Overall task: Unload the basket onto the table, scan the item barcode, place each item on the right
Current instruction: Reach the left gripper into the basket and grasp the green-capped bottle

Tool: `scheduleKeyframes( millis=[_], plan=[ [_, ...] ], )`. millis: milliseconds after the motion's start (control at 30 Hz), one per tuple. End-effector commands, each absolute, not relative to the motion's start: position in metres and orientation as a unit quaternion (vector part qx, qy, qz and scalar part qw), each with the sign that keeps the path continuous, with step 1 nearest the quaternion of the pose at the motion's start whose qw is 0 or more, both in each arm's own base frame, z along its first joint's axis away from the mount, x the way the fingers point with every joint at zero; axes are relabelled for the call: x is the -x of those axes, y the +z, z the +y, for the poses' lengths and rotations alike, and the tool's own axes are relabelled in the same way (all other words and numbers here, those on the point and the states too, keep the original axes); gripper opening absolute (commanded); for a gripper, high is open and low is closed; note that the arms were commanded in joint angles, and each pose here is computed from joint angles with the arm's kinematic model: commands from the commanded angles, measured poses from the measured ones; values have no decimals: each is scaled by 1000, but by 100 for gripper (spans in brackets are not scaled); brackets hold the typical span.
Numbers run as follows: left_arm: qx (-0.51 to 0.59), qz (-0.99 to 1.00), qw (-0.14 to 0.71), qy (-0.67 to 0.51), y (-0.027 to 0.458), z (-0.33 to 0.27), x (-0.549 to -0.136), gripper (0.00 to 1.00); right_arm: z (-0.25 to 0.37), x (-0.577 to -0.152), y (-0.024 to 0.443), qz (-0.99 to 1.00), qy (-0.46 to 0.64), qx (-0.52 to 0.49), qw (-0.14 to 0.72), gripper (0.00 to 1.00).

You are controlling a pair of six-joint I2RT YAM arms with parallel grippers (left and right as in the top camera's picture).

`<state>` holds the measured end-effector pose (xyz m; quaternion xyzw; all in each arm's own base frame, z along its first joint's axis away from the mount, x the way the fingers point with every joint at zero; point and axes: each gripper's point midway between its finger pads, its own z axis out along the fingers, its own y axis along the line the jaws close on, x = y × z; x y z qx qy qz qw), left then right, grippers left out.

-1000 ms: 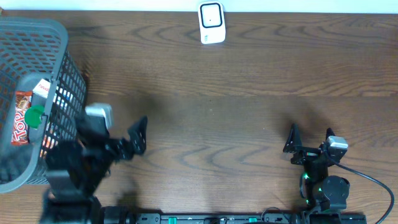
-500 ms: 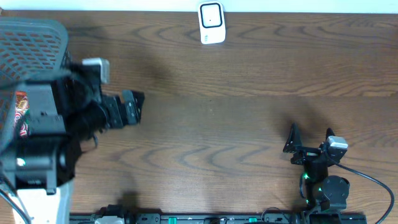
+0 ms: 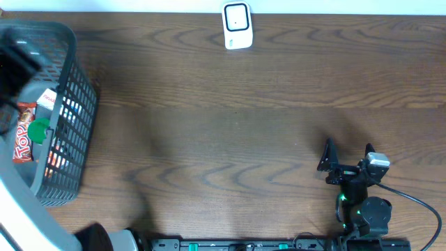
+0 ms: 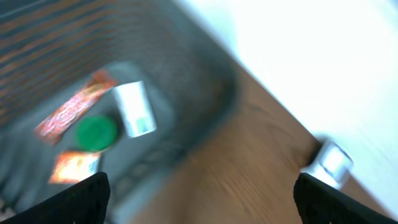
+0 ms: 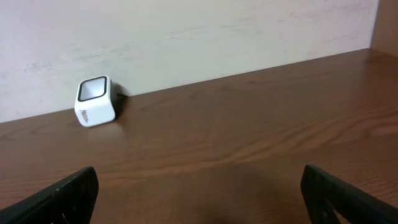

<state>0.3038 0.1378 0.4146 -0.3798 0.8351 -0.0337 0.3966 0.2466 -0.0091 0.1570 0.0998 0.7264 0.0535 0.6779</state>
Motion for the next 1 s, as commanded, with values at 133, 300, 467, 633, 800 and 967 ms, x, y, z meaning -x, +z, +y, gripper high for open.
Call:
scheduleKeyframes(
  millis=[133,300,467,633,800,967],
  plan=[
    [557,775,296,-12,350,228,-296,95,-9,-246,157,726,57,-104,678,99],
    [580,780,233,21,312,248,-294,95,-9,-246,157,726,57,-104,678,99],
    [587,788,179,48,281,260,-292,95,-9,-246,157,726,57,-104,678,99],
    [584,799,135,46,249,265,-298,95,-9,-246,157,726,57,-104,678,99],
    [585,805,86,43,208,270,-304,95,-9,-246,157,726,57,-104,678,99],
    [582,812,36,40,167,271,-305,95,-9,-246,157,726,57,-104,678,99]
  ],
)
